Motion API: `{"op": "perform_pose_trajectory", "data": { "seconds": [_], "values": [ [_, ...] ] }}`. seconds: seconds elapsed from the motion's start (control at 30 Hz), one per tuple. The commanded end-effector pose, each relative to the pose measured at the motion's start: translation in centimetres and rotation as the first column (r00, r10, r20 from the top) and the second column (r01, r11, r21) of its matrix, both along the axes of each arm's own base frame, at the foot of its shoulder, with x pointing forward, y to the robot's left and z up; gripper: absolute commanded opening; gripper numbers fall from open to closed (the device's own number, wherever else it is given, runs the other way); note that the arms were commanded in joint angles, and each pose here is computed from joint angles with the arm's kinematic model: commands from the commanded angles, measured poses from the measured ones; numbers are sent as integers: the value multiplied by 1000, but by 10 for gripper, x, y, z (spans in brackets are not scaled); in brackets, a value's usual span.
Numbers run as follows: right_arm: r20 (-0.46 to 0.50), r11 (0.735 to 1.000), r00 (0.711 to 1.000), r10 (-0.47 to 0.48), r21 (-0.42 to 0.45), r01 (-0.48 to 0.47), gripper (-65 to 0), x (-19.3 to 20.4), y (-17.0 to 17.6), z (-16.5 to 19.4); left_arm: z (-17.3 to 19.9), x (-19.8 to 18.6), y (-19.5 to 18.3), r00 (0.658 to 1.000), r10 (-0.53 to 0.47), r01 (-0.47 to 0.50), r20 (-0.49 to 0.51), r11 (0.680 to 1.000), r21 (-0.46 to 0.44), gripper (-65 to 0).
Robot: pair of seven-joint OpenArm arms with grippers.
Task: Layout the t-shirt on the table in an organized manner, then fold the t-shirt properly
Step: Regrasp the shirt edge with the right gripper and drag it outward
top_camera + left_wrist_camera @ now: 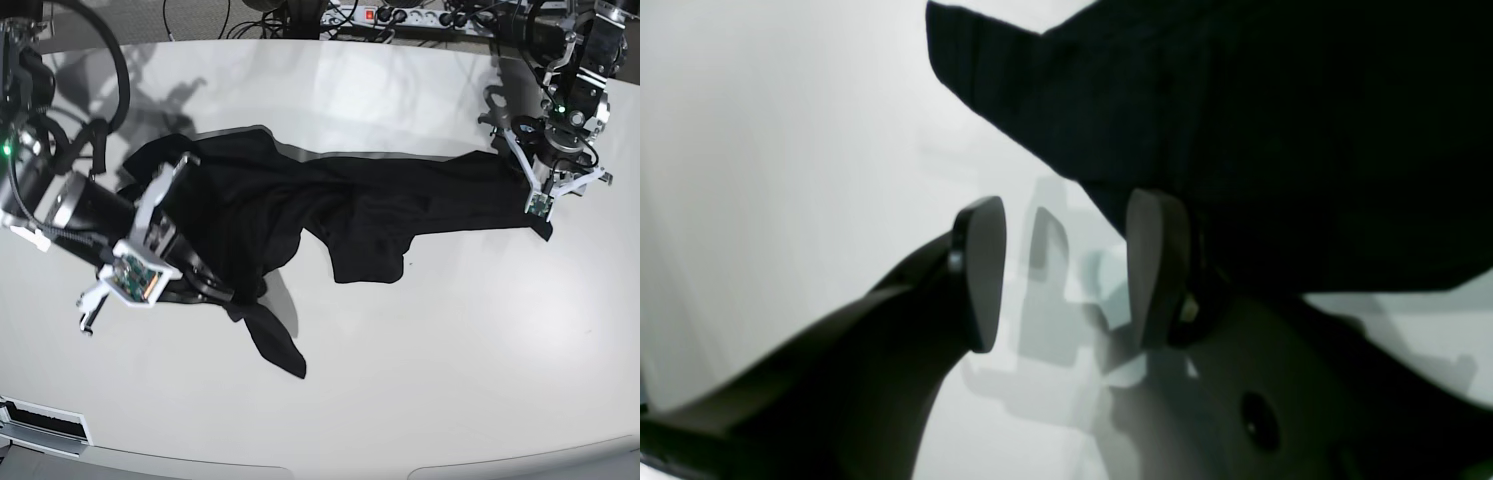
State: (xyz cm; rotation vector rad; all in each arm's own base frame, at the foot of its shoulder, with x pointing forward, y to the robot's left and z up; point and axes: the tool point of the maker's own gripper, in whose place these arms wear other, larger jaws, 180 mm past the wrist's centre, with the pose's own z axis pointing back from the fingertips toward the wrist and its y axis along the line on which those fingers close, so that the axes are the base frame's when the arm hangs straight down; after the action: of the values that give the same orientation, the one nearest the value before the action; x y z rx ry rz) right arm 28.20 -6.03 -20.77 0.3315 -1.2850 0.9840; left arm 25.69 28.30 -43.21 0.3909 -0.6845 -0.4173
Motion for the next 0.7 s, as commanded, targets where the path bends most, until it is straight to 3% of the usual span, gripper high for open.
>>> {"op": "perform_pose_trajectory", "data": {
  "seconds": [0.0, 0.17, 0.37, 0.53, 0.67],
  "values": [
    [62, 999, 998, 22, 30, -24, -650, -6, 4, 21, 12, 10, 4, 999, -8, 8, 40, 1000, 16, -342],
    [140, 999, 990, 34, 26, -38, -650, -26, 7, 46, 10, 7, 6, 1000, 1, -1, 24, 1000, 20, -342],
    [211, 996, 973, -89, 16, 88, -650, -12, -30, 65, -4, -6, -1, 997, 33, -37, -67, 997, -65, -342],
    [275, 977, 940, -201, 120, 174, -650, -9, -70, 102, -12, -14, -16, 992, 69, -89, -103, 975, -202, -342],
    [316, 959, 911, -264, 190, 212, -650, -12, -94, 127, -25, -30, -36, 987, 32, -74, -155, 959, -275, -342]
  ]
}}
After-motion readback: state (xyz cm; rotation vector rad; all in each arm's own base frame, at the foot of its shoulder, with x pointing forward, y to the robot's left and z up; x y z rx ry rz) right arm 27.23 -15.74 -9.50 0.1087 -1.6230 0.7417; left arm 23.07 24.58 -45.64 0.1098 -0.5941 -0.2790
